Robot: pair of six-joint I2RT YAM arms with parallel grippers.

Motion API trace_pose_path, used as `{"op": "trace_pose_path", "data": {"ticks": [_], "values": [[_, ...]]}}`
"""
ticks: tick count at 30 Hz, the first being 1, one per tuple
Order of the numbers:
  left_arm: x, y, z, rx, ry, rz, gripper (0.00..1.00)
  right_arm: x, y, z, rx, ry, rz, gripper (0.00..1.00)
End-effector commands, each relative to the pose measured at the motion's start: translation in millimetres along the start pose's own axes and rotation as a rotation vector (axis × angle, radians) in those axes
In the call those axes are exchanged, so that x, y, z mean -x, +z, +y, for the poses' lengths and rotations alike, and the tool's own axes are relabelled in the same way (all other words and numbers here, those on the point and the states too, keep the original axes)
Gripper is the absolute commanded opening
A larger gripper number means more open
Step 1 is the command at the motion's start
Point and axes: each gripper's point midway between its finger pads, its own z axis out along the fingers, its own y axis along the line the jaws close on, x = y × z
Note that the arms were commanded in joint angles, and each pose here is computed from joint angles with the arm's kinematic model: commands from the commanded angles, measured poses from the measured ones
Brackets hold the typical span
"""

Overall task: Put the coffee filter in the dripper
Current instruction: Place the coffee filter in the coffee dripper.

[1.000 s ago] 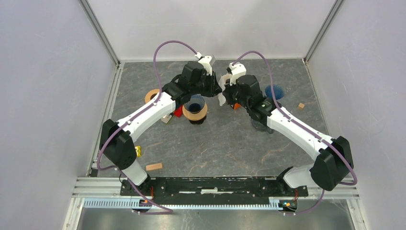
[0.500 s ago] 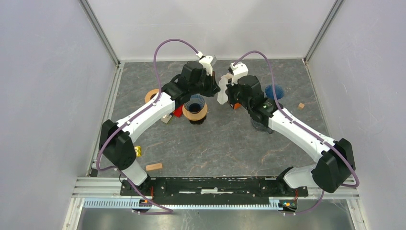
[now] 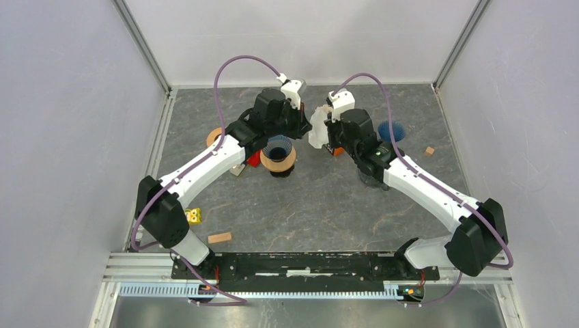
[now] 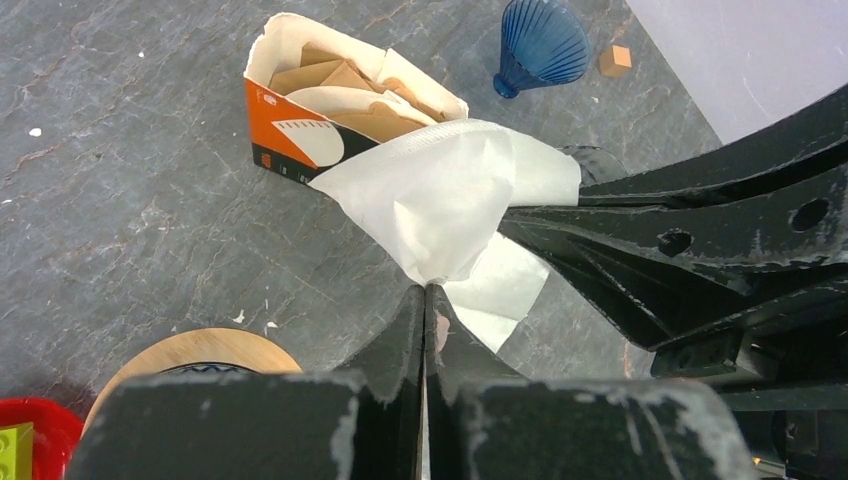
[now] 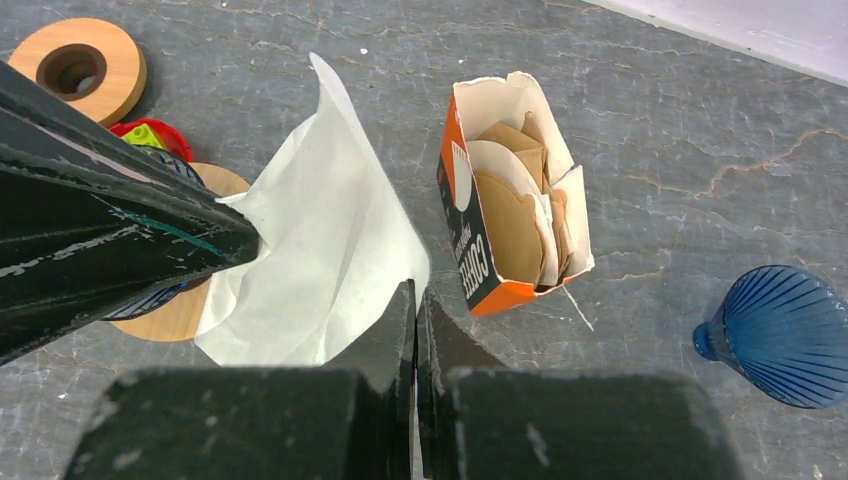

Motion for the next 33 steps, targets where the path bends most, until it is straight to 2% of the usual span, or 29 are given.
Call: {"op": "trace_pose_path", "data": {"ticks": [1,3,7,12,24,33], "values": [[21,-13,-6,-0.028,0.073,-0.076,0.02,18,-9,-5,-0.022,-0.011,-0.068,0.0],[20,-12,-5,-0.024,0.072,-0.078,0.04,20,-9,0,-0.003,-0.003,-0.07,0.0],[23,-6,-6,-0.024,0.05,-0.078,0.26,18,-7,11,0.046,0.028,-0.058,0.0],[25,3,-7,-0.017,0.027,-0.063,0.41,20,-5,16,0.06,0.04,-0.049,0.0],[15,-5,-26,-0.119,-0.041,-0.055,0.55,17,-1,15,0.048,0.034,-0.042,0.0],[22,-11,-32,-0.144,-0.056,-0.066,0.56,15,-1,15,0.048,0.028,-0.038,0.0]]}}
